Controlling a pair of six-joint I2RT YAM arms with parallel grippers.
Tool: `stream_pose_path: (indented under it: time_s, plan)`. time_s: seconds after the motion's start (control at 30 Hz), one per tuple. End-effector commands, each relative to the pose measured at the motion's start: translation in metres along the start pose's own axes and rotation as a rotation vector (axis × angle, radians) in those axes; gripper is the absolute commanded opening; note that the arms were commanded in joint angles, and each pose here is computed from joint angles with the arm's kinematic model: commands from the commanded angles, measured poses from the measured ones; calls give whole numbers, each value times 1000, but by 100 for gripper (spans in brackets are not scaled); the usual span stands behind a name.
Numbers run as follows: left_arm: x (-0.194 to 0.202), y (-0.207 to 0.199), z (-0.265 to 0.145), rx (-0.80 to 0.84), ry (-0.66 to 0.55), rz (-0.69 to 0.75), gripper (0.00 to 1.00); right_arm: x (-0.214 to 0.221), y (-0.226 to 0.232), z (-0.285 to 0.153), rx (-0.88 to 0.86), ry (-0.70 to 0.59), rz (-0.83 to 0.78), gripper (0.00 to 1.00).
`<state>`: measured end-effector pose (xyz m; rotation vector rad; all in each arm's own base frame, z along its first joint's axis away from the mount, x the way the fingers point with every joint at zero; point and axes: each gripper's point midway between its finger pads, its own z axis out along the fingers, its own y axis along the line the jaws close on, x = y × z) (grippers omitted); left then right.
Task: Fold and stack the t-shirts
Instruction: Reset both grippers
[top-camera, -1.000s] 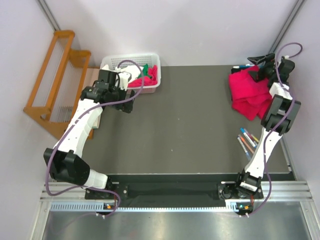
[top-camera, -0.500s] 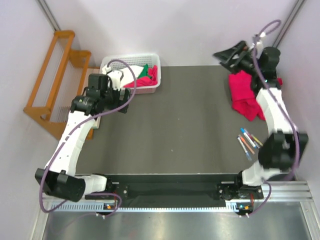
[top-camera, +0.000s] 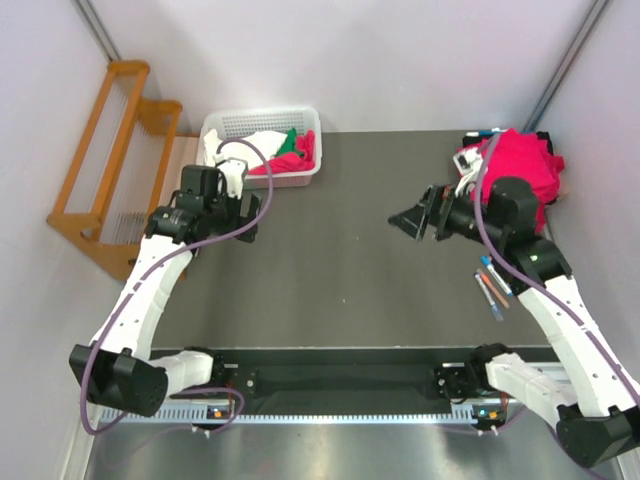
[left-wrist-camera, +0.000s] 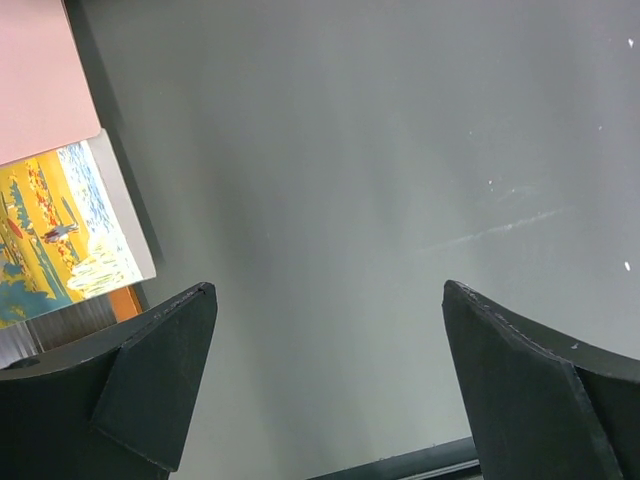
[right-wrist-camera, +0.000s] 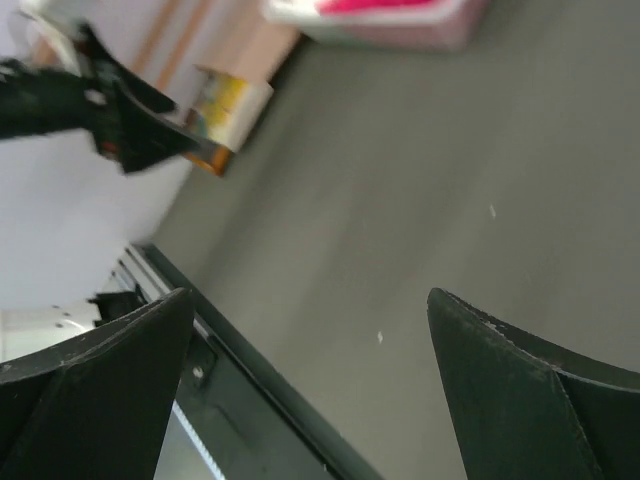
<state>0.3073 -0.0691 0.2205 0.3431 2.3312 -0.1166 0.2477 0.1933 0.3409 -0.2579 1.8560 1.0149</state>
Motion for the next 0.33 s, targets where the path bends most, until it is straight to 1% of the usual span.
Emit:
stream_pose_path:
  time_s: [0.0,0.23,0.3]
  plan:
    - [-16,-1,-8,9,-82,-22,99,17,-9,-21,82,11,-28,100]
    - [-15,-2,-13,12,-89,-17,99,19,-10,-27,102,33,-48,100]
    - [-14,0,-13,1,-92,-17,99,16,-9,-28,102,23,-52,100]
